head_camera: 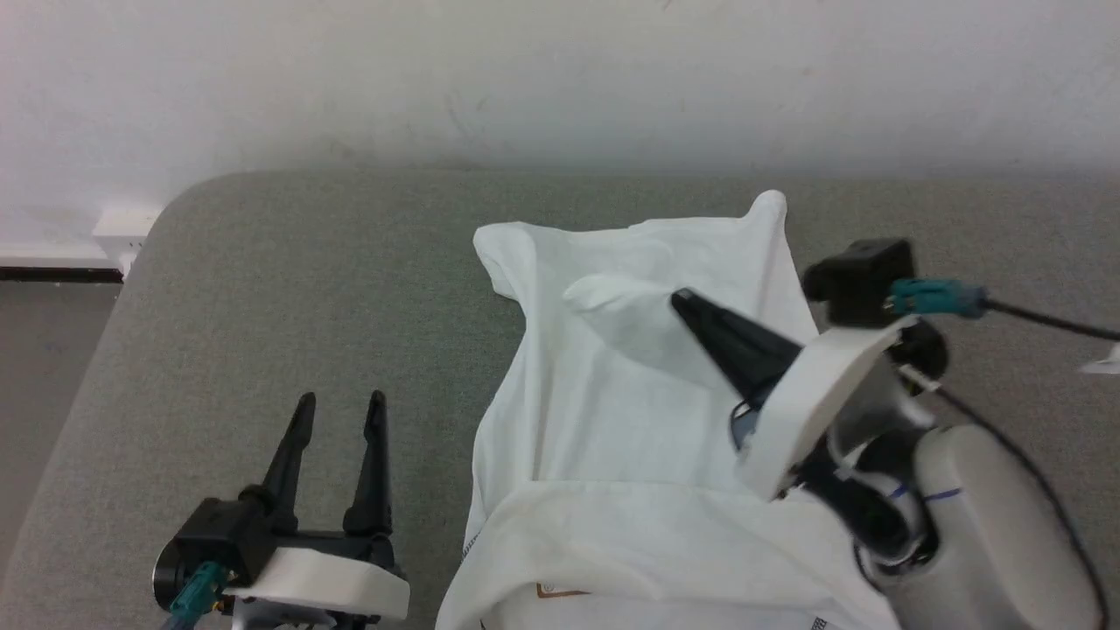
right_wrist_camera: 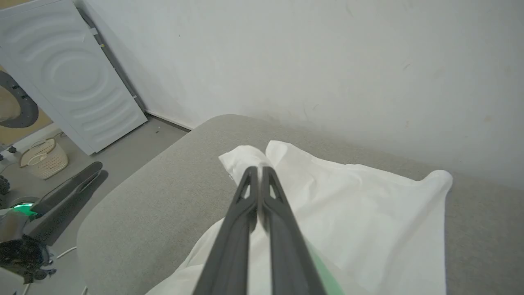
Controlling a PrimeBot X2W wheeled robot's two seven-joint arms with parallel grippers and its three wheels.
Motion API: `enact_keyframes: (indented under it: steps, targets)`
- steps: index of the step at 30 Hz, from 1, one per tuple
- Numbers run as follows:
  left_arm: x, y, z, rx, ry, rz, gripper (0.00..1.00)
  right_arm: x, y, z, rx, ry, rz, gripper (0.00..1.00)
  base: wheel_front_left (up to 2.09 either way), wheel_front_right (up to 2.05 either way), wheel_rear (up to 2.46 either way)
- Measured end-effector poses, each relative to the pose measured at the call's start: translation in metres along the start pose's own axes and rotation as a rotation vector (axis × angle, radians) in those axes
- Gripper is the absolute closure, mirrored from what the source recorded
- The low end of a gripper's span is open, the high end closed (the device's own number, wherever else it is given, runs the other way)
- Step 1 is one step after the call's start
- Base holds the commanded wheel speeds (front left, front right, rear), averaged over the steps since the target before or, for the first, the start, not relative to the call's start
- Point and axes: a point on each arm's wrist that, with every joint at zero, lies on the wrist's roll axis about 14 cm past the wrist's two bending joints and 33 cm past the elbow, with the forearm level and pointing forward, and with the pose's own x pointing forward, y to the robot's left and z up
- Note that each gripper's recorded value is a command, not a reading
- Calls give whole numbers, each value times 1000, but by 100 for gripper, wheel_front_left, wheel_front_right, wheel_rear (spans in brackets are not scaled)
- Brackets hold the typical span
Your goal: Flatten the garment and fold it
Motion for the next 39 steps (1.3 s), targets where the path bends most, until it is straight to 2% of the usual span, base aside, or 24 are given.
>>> enact_keyframes:
  steps: [6, 11, 17, 18, 19, 20, 23, 29, 34, 39]
  targets:
    - [-5, -6, 8, -8, -17, -22, 0, 12, 67, -43, 120, 57, 136, 100, 0, 0, 0]
    - [-10, -1, 5, -11, -2, -7, 0, 14, 83, -110, 155, 214, 164, 100, 0, 0, 0]
    - [-11, 4, -8, -18, 38, 11, 0, 6, 113, -172, 199, 356, 238, 100, 0, 0, 0]
    - [-11, 4, -10, -19, 43, 12, 0, 4, 117, -181, 187, 385, 250, 75, 0, 0, 0]
    - [-11, 4, -12, -20, 47, 13, 0, 2, 121, -188, 179, 407, 263, 42, 0, 0, 0]
    - [-11, 4, -13, -20, 50, 12, 0, 0, 124, -191, 182, 413, 272, 0, 0, 0, 0]
    - [-9, 3, -15, -21, 55, 8, 0, 2, 133, -185, 164, 375, 305, 0, 0, 0, 0]
    - [-6, 2, -13, -15, 43, 8, 0, 20, 136, -119, 75, 71, 336, 0, 0, 0, 0]
    - [-2, -1, -7, 2, 23, 3, 0, 22, 86, -66, 23, -150, 187, 0, 0, 0, 0]
    - [4, -8, -2, 6, -1, -9, 0, -8, 10, -35, -51, -260, -32, 0, 0, 0, 0]
